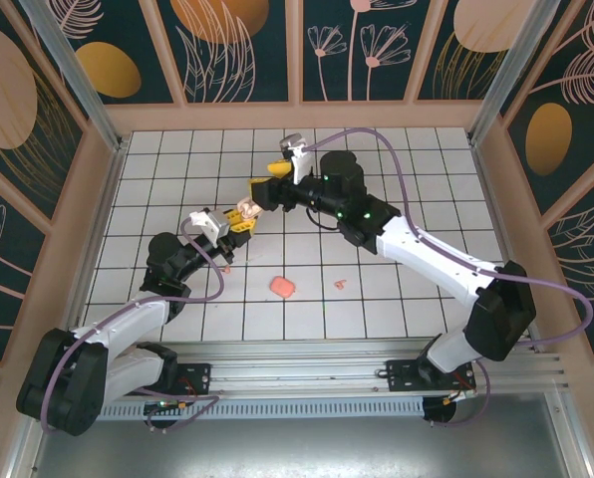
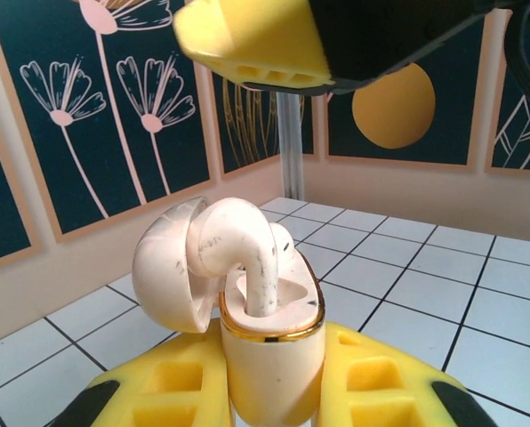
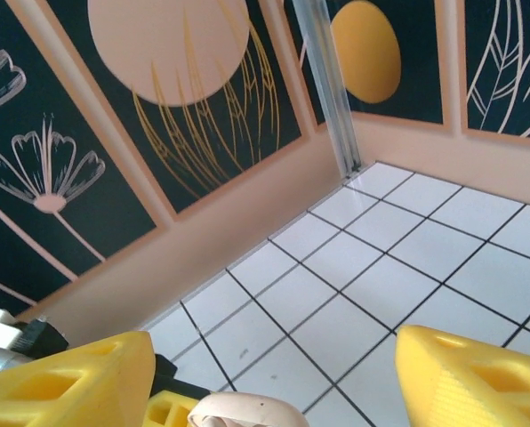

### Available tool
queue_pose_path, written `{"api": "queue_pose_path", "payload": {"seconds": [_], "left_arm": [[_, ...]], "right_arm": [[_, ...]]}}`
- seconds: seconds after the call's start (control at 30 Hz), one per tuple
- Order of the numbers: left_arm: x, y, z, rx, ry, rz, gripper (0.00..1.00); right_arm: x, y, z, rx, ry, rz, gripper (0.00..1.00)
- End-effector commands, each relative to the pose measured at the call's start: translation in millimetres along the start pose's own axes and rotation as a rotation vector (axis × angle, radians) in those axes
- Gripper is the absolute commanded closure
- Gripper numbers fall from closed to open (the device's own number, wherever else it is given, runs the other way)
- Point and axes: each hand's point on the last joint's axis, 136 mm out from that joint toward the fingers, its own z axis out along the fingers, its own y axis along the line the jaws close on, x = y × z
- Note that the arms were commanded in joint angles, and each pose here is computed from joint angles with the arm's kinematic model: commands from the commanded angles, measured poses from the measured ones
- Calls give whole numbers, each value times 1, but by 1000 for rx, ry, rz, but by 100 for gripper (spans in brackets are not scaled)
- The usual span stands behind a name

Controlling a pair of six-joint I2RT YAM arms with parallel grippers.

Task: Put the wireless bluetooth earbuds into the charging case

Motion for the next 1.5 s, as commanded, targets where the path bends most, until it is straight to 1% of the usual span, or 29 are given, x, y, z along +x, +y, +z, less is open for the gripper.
{"api": "queue_pose_path", "payload": {"seconds": [0.0,0.2,0.67,1.1,1.47], "left_arm": [[-17,-6,3,44,-45,43,97],[-18,-7,3,53,-46,45,97],[-22,-8,3,59,-58,54,97],[-24,-4,5,40,-55,55,97],[-26,-3,5,36,-55,59,98]], "right_arm": [[13,-2,5,8,82,-34,29],[22,-9,11,37,122,-56,31],[39,-10,20,43,182,-85,33],[53,-4,12,24,248,-103,34],[57,-8,4,58,268,-105,36]]}}
